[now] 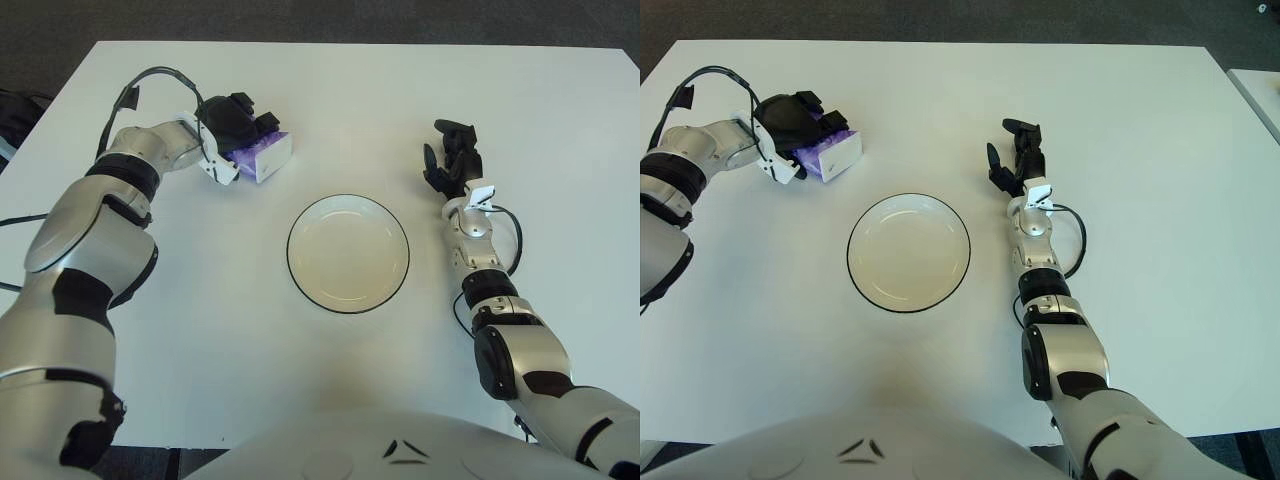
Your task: Put the tissue paper into the plate.
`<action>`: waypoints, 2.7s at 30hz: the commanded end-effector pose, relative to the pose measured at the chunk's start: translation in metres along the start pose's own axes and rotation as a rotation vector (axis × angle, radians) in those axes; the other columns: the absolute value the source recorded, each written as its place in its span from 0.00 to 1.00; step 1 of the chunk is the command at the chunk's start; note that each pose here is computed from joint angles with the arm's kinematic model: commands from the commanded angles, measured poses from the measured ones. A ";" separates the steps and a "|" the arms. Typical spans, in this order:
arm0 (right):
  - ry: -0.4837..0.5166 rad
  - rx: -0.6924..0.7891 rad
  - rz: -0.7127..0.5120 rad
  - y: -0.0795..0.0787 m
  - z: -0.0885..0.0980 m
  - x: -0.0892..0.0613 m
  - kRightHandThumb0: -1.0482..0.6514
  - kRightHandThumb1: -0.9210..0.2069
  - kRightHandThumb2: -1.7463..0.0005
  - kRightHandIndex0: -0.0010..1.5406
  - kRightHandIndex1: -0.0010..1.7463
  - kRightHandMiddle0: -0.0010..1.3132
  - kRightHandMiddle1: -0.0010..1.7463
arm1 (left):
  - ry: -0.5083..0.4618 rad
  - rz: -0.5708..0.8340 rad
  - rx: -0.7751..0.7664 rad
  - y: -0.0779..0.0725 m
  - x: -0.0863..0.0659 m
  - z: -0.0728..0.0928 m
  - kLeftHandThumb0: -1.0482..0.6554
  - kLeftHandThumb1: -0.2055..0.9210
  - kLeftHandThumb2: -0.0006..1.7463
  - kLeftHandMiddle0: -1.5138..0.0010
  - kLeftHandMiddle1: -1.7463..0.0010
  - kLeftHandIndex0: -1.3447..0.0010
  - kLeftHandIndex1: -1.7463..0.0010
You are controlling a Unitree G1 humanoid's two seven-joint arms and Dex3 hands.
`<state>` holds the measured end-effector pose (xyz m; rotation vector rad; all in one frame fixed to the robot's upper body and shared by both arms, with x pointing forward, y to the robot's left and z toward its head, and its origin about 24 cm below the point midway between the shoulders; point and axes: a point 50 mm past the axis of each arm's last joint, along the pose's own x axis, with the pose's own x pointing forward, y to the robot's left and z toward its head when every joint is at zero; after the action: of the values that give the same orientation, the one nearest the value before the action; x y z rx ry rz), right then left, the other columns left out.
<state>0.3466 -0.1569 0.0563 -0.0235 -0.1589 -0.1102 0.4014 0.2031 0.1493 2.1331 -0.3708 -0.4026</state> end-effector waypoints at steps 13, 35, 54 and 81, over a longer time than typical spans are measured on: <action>0.336 -0.020 0.004 -0.001 -0.067 -0.048 0.27 0.09 0.69 0.24 0.12 0.02 0.63 | -0.012 -0.126 0.024 -0.044 -0.009 0.022 0.32 0.50 0.43 0.59 0.00 0.72 0.00; 0.333 -0.021 0.003 -0.004 -0.068 -0.049 0.27 0.09 0.69 0.24 0.12 0.02 0.63 | 0.059 0.155 0.028 -0.023 -0.008 0.011 0.34 0.50 0.72 0.26 0.00 0.57 0.00; 0.331 -0.021 0.002 -0.007 -0.067 -0.049 0.27 0.09 0.69 0.24 0.12 0.02 0.63 | 0.127 0.580 -0.182 0.041 -0.024 -0.035 0.34 0.46 0.75 0.20 0.00 0.55 0.00; 0.330 -0.021 0.002 -0.009 -0.067 -0.049 0.27 0.09 0.69 0.24 0.12 0.02 0.63 | -0.156 0.721 -0.176 0.108 -0.047 -0.006 0.32 0.42 0.79 0.23 0.00 0.51 0.00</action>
<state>0.3457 -0.1590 0.0583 -0.0265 -0.1726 -0.1015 0.3551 0.1673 0.2465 1.6734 -1.1016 -0.1528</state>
